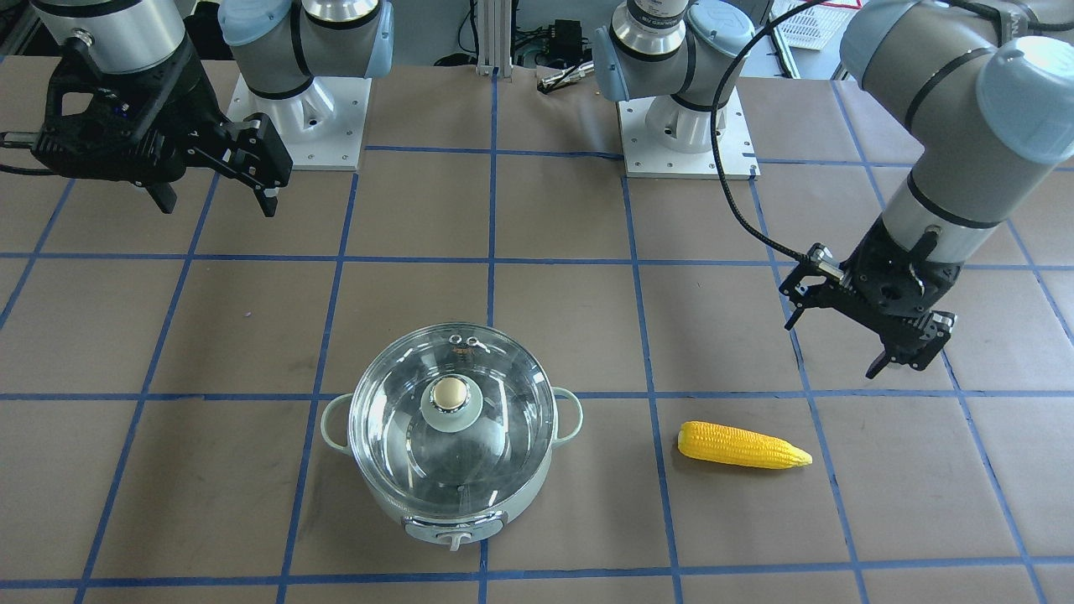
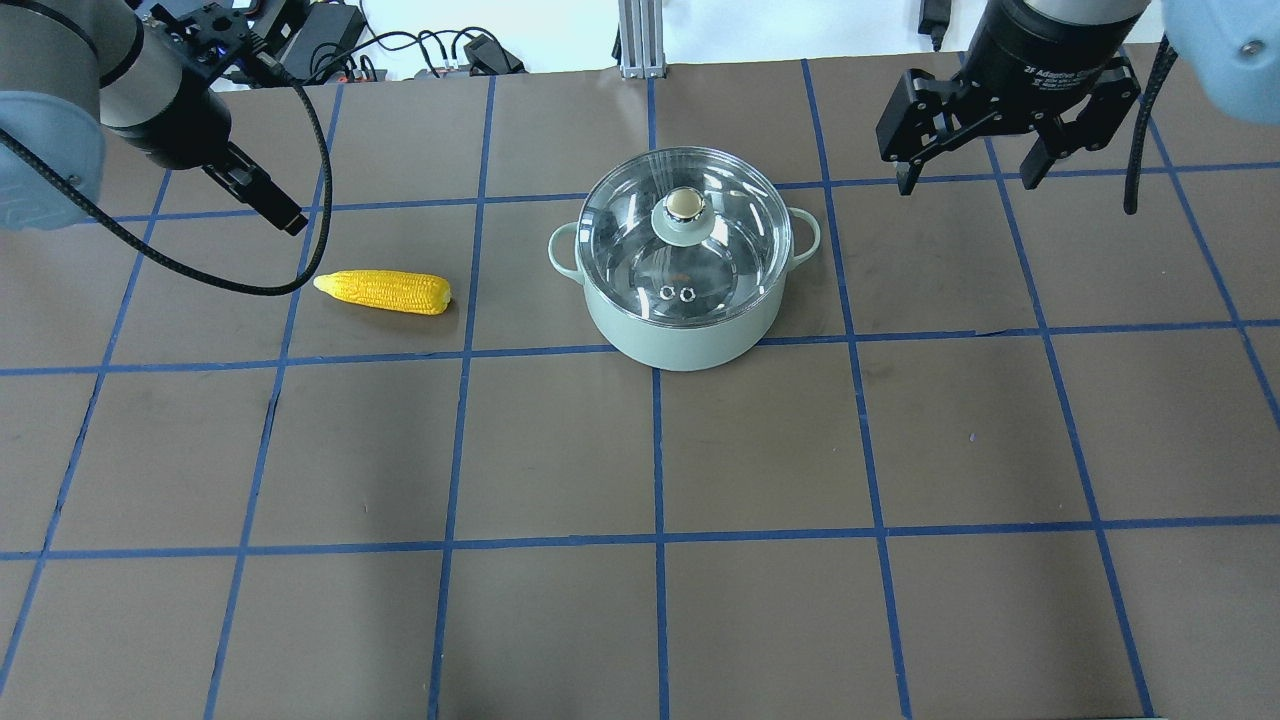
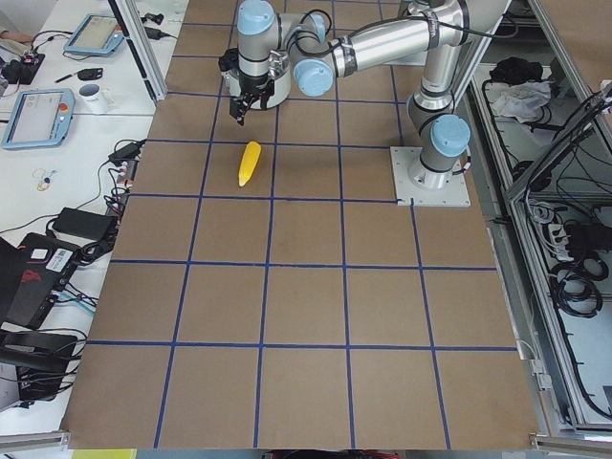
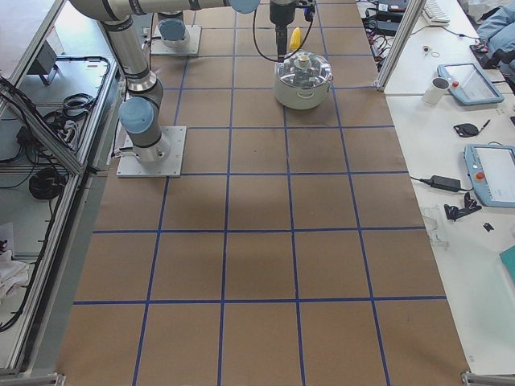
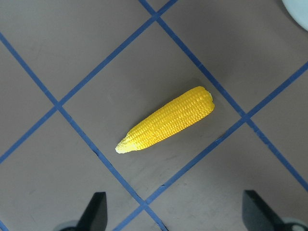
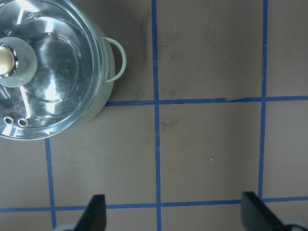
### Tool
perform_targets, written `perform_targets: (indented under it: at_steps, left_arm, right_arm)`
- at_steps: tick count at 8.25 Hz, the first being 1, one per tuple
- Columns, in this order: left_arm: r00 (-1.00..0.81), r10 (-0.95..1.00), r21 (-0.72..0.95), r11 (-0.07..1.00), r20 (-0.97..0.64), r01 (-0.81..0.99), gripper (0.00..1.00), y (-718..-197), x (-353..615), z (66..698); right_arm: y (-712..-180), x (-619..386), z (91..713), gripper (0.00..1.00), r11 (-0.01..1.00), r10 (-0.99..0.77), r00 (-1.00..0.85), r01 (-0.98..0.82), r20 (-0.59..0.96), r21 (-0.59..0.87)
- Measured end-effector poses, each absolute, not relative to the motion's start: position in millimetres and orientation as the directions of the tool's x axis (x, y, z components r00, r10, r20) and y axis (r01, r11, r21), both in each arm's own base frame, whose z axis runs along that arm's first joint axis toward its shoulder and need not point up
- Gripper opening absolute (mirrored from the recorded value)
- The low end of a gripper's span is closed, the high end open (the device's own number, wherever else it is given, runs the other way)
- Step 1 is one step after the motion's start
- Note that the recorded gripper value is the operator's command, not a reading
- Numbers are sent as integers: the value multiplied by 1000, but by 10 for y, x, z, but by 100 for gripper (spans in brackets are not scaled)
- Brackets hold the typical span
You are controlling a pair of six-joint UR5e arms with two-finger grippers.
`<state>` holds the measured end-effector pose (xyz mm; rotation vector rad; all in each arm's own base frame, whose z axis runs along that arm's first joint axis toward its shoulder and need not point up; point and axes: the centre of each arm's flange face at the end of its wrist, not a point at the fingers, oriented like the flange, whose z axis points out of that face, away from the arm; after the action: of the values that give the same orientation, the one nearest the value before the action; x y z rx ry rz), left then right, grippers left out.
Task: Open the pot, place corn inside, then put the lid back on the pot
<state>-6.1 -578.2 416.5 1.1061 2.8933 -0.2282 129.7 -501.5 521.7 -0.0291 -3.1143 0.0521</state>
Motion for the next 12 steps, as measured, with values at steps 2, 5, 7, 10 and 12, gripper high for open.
perform_targets:
  at_steps: [2, 5, 7, 10, 12]
  left_arm:
    - [-625, 773, -114, 614, -111, 781, 100, -5959, -16, 3926]
    - [-458, 883, -87, 450, -107, 889, 100, -6172, 38, 3503]
    - [-351, 932, -72, 346, -90, 936, 100, -6275, 63, 3229]
    - [-204, 976, -74, 199, -78, 977, 100, -6456, 91, 2744]
    - [-164, 986, -80, 160, -42, 984, 100, -6509, 97, 2452]
  right_arm:
    - [-5054, 1229, 5156, 100, 999, 24, -999, 23, 28, -29]
    - [-5444, 1230, 4936, 100, 998, 11, -1000, 9, 27, -61]
    - [-5769, 1512, 4798, 100, 995, -15, -1000, -17, 18, -98]
    - [-6060, 2324, 4466, 100, 985, -40, -999, -39, -6, -167]
    - [-6148, 2873, 4125, 100, 983, 16, -999, 21, -28, -183]
